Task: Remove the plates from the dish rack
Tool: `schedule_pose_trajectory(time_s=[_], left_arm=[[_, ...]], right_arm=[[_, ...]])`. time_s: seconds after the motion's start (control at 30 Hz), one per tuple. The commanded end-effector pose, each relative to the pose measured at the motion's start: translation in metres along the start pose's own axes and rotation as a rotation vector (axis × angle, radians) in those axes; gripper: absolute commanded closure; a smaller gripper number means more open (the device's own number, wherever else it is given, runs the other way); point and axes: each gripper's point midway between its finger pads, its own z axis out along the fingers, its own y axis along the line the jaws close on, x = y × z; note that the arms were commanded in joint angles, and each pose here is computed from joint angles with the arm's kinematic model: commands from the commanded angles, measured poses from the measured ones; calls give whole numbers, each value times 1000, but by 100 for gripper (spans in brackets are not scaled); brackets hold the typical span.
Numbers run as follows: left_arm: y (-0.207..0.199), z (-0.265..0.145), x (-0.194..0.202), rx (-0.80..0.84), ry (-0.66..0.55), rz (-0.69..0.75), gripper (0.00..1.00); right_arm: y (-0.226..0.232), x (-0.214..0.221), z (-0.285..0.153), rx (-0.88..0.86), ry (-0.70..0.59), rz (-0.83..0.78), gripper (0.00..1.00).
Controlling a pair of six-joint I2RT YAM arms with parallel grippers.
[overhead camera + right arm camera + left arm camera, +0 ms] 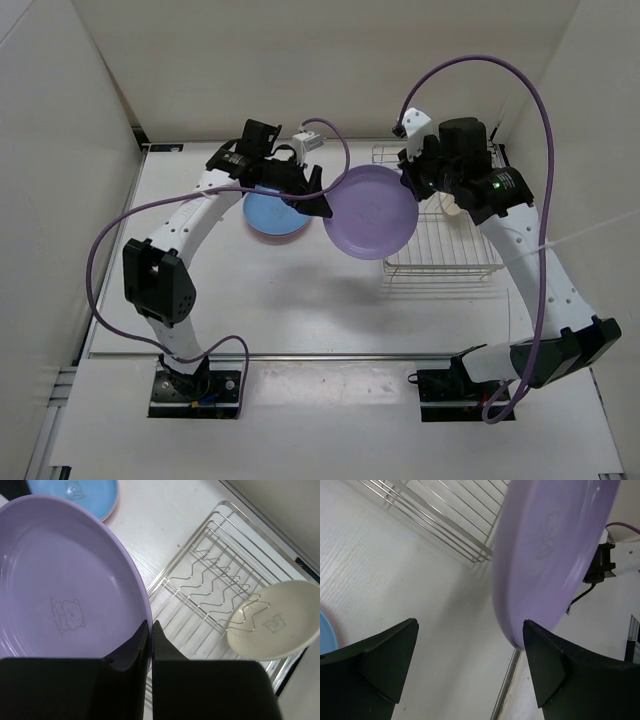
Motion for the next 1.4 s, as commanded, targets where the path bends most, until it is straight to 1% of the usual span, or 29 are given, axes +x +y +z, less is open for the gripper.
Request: schedule_pose_trajectory(time_s=[0.0,0.07,0.1,0.13,0.2,0.27,0.33,0.4,0.43,0.5,0.57,0.6,0.63,0.7,0.73,0.8,0.87,0.9,0.93,0.97,1.0,1.03,1.1,1.13,1.27,1.3,1.33,1.37], left_arm=[[-15,-3,-24,12,-43,54,5],[-17,-1,-32,9,-52,74,9],[-15,1,-31,9,-42,63,11],[-12,1,-31,-4,-42,62,11],[-16,2,-34,-7,-44,74,16],[-16,2,-34,-7,-44,65,18],[-16,1,-33,-16,-45,66,24],[-18,-2,-37,-26,-59,80,25],[-15,-1,-33,-35,-51,72,29],[-14,-3,-32,-48,-52,73,30],[-13,-6,-34,-70,-58,79,35],[-14,-6,-34,-70,-59,70,41],[-13,-5,-31,-70,-52,63,44],[-13,-7,-35,-81,-66,77,54],[-11,-7,-35,-93,-66,77,57],[-11,-9,-39,-103,-74,84,57],[-11,-9,-39,-102,-74,73,61],[-11,-9,-39,-102,-74,73,63],[-10,-9,-39,-111,-74,73,71],[-10,-9,-39,-111,-75,64,73],[-8,-9,-39,-120,-75,63,73],[-8,-9,-39,-120,-75,63,76],[-7,-9,-42,-129,-86,59,78],[-4,-7,-40,-129,-79,53,81],[-3,0,-38,-131,-77,26,81],[1,1,-35,-146,-73,4,83],[6,2,-35,-170,-76,5,86],[4,5,-36,-173,-81,3,89]], right_arm=[[12,-25,-9,-74,-83,13,100],[14,-24,-5,-86,-77,15,100],[13,-27,-7,-83,-86,13,100],[13,-27,-7,-83,-86,13,100],[11,-25,-4,-73,-73,15,100],[9,-24,-3,-64,-70,15,100],[10,-21,-1,-67,-60,17,100],[10,-21,-1,-67,-60,17,100],[9,-20,-1,-57,-57,27,100],[3,-19,3,-27,-46,37,100],[1,-21,1,-15,-52,36,100],[1,-21,1,-15,-52,36,100],[0,-23,3,-15,-52,36,100],[0,-23,3,-15,-52,45,100],[0,-21,6,-18,-43,46,100],[-3,-20,6,2,-37,47,100],[-3,-20,6,3,-37,47,100],[-3,-20,6,3,-37,47,100],[-3,-20,6,3,-37,47,100],[-3,-20,6,3,-37,47,100],[2,-20,10,-16,-32,43,100],[2,-20,10,-17,-32,43,100],[8,-19,10,-52,-33,53,100],[10,-20,10,-62,-36,53,100],[16,-23,8,-96,-46,53,100],[16,-27,6,-93,-55,60,100],[20,-25,5,-114,-50,62,100],[23,-24,5,-131,-46,63,100]])
